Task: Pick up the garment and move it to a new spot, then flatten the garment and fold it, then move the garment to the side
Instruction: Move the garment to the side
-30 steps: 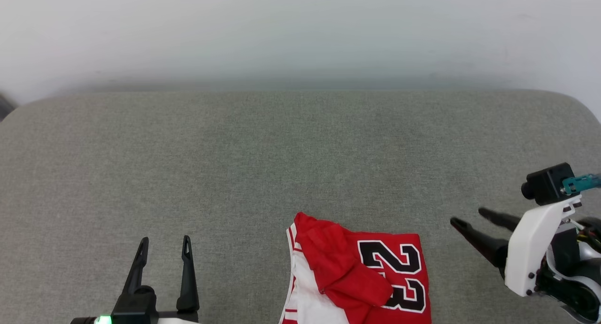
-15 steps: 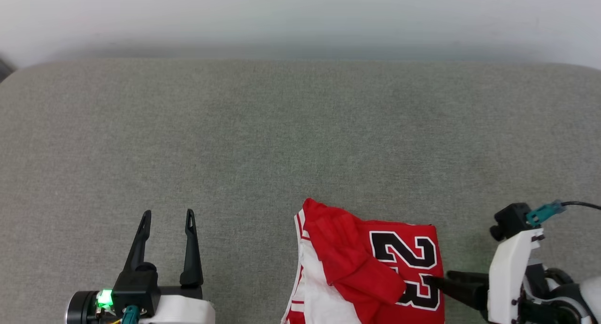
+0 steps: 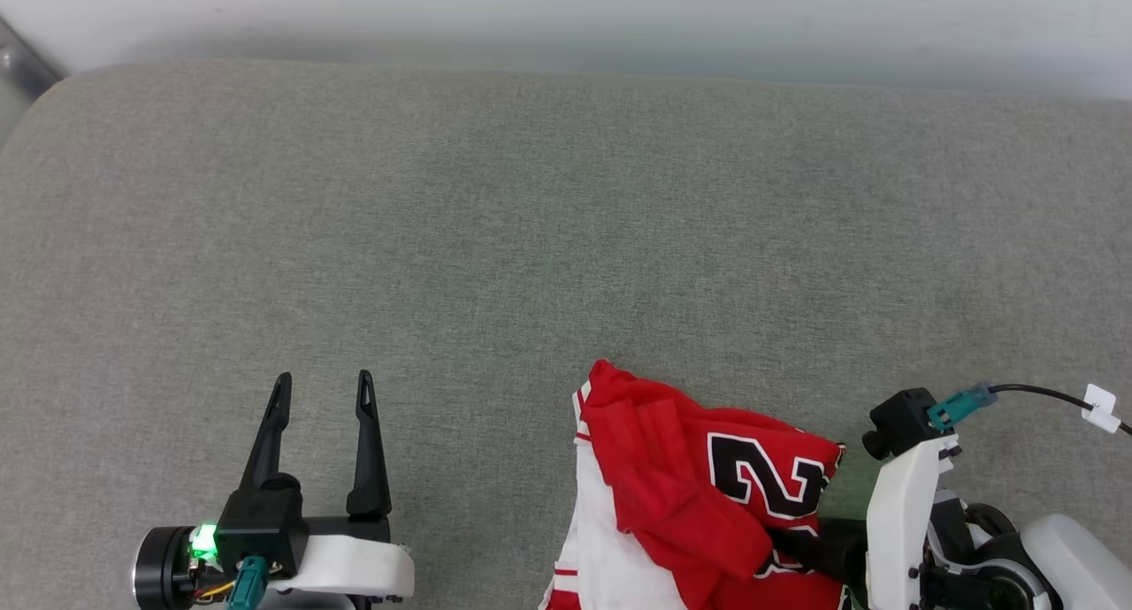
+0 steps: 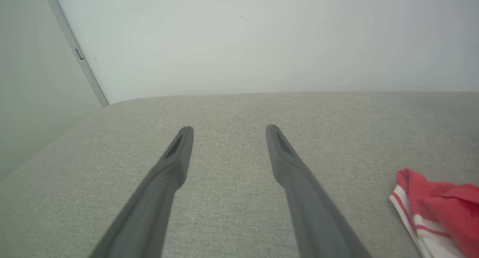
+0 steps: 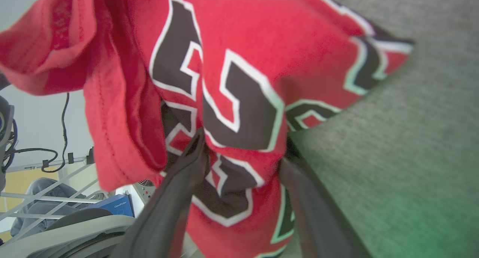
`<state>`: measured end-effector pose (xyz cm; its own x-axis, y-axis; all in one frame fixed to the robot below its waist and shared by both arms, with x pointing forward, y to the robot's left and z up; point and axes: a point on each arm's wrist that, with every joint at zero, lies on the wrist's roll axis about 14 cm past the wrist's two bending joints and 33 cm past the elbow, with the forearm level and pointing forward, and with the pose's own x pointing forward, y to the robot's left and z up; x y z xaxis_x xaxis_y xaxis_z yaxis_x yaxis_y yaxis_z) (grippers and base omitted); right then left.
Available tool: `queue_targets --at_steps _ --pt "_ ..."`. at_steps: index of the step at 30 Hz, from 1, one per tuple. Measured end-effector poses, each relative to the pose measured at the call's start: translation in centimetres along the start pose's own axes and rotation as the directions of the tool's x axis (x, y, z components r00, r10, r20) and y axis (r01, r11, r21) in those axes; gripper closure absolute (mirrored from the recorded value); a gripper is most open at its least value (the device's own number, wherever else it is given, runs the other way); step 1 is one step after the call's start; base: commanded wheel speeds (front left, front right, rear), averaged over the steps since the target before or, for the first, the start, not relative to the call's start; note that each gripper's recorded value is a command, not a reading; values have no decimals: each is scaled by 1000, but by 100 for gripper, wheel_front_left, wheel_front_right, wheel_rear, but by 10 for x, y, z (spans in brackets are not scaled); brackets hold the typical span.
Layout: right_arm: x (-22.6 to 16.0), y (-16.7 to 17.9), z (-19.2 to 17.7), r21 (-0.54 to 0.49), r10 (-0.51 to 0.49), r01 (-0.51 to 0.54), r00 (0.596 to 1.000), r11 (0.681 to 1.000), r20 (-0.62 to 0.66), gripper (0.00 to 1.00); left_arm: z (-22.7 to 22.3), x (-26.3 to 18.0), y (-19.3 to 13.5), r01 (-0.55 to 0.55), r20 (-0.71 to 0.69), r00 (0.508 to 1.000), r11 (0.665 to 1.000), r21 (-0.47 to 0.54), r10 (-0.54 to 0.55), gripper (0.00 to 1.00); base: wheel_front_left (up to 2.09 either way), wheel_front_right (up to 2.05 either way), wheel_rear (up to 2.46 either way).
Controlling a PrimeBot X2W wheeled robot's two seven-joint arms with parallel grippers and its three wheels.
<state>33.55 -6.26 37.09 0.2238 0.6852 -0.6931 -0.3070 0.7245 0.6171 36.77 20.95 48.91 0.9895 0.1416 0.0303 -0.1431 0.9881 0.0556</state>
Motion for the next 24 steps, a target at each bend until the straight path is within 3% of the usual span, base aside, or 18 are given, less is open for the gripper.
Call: queue_targets --at_steps 11,17,24 --pt "-17 13 16 -177 -16 30 997 984 81 100 4 -15 9 -33 7 999 999 -2 33 0 0 0 0" --pt "-58 9 38 -290 -77 126 982 949 175 100 4 -18 -3 3 8 1000 1000 -20 -3 0 0 0 0" --pt "-120 -18 46 -298 -208 287 940 910 271 100 8 -3 -42 114 28 993 992 -53 -112 0 0 0 0"
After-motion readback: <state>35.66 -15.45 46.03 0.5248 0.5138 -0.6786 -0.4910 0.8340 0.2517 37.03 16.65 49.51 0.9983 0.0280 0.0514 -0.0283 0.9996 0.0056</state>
